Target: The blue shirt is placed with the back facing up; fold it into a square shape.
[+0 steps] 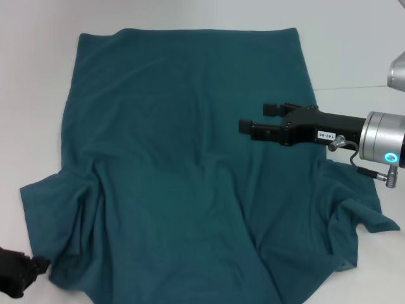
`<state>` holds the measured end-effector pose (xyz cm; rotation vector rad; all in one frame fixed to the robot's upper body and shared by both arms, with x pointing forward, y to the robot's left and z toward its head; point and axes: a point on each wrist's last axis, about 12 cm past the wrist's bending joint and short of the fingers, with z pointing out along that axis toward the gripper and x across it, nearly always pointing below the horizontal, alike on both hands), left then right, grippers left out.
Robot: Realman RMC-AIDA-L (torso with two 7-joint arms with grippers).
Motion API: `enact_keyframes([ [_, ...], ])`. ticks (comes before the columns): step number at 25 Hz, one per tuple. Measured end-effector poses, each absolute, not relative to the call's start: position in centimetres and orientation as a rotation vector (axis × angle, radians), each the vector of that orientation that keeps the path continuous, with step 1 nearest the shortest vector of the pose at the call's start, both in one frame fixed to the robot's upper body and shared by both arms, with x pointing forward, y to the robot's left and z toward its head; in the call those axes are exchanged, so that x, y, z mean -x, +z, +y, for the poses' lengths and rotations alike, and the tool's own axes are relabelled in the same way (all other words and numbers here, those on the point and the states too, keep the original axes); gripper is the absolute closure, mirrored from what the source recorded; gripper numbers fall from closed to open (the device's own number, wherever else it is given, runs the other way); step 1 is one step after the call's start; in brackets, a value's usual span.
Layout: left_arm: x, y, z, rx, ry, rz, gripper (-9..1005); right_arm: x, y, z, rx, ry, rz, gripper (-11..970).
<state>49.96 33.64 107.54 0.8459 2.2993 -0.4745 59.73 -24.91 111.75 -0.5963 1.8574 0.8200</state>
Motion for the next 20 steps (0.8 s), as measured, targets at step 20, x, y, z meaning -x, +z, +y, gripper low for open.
enact_keyframes([
  [20, -52.0, 110.1, 32.9, -0.790, -0.485, 2.133, 960, -59.5, 111.7, -25.3, 0.572, 0.830, 1.847, 43],
])
